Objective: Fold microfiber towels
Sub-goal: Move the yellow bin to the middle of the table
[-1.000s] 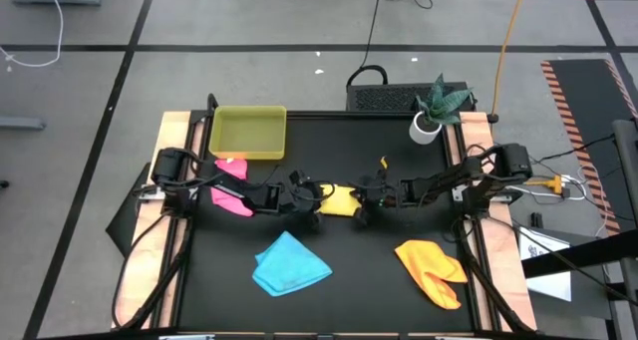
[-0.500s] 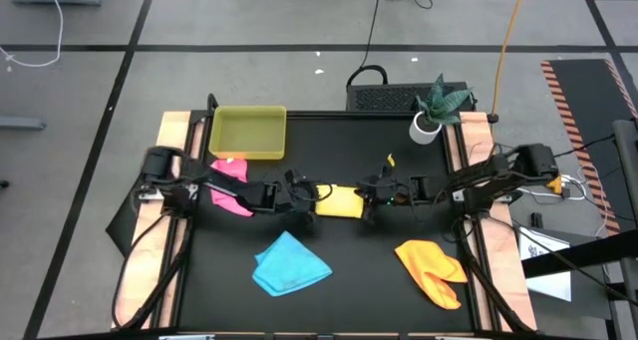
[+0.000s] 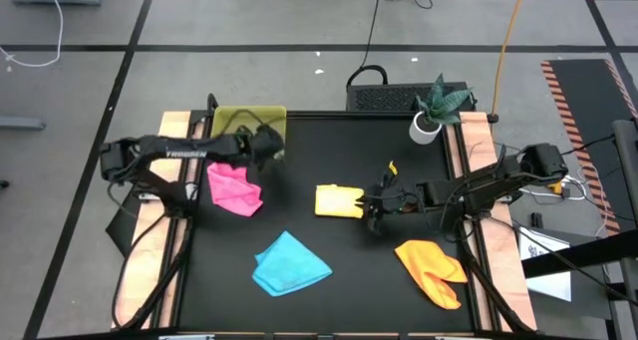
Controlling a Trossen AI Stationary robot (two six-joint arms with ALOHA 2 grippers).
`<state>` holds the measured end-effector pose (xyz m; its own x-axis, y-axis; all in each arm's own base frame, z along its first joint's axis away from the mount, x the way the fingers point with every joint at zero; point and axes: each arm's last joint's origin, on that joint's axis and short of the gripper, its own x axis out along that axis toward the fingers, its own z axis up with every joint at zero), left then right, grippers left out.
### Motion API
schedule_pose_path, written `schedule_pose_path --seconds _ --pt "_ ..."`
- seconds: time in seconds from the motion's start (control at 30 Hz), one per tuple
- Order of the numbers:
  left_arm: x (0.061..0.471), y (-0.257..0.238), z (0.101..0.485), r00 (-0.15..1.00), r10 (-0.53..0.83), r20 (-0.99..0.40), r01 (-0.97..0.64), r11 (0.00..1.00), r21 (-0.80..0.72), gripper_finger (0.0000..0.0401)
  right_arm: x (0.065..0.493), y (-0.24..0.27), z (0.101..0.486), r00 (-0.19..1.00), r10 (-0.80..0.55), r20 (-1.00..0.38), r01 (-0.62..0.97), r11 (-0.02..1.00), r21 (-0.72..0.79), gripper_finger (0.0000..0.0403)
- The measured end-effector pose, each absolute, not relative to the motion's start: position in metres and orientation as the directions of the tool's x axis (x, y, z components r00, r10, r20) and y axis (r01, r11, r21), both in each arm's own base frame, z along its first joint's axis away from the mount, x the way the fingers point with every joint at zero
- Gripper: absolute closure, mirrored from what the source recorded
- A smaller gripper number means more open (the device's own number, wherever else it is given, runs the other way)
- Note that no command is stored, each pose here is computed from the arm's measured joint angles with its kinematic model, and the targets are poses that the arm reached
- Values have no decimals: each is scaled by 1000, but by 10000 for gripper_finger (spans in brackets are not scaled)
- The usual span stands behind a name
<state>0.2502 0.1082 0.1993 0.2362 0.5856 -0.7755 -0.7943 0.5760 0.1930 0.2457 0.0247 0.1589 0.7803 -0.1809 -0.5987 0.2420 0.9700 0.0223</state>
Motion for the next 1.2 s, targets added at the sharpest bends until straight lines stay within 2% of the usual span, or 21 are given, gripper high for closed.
schedule_pose_path --seconds 0.17,0.37,0.5,0.6,0.7,0.83,0.93,1.07,1.2 --pt "244 125 193 208 542 -814 -767 607 208 352 243 22 155 747 -193 -636 238 971 -15 335" --pt "248 129 196 224 607 -763 -751 606 262 374 243 23 155 746 -186 -639 201 978 -50 282" --pt "248 148 195 316 549 -774 -747 647 154 376 243 29 157 766 -165 -622 173 984 -49 251" --pt "245 163 198 452 452 -769 -705 709 3 348 243 33 157 768 -154 -622 159 986 -49 238" --pt "239 175 199 535 364 -762 -669 733 -120 295 243 34 157 769 -149 -622 152 987 -49 234" --pt "234 179 198 544 322 -775 -673 719 -174 211 243 34 156 766 -151 -625 152 987 -52 234" --pt "236 174 197 537 305 -786 -683 704 -193 163 243 34 156 766 -151 -625 151 987 -53 234" --pt "248 158 197 555 277 -784 -650 733 -200 140 243 34 156 766 -151 -624 151 987 -53 234" --pt "261 142 191 484 380 -788 -685 725 -71 157 243 34 156 767 -151 -624 151 987 -54 234"
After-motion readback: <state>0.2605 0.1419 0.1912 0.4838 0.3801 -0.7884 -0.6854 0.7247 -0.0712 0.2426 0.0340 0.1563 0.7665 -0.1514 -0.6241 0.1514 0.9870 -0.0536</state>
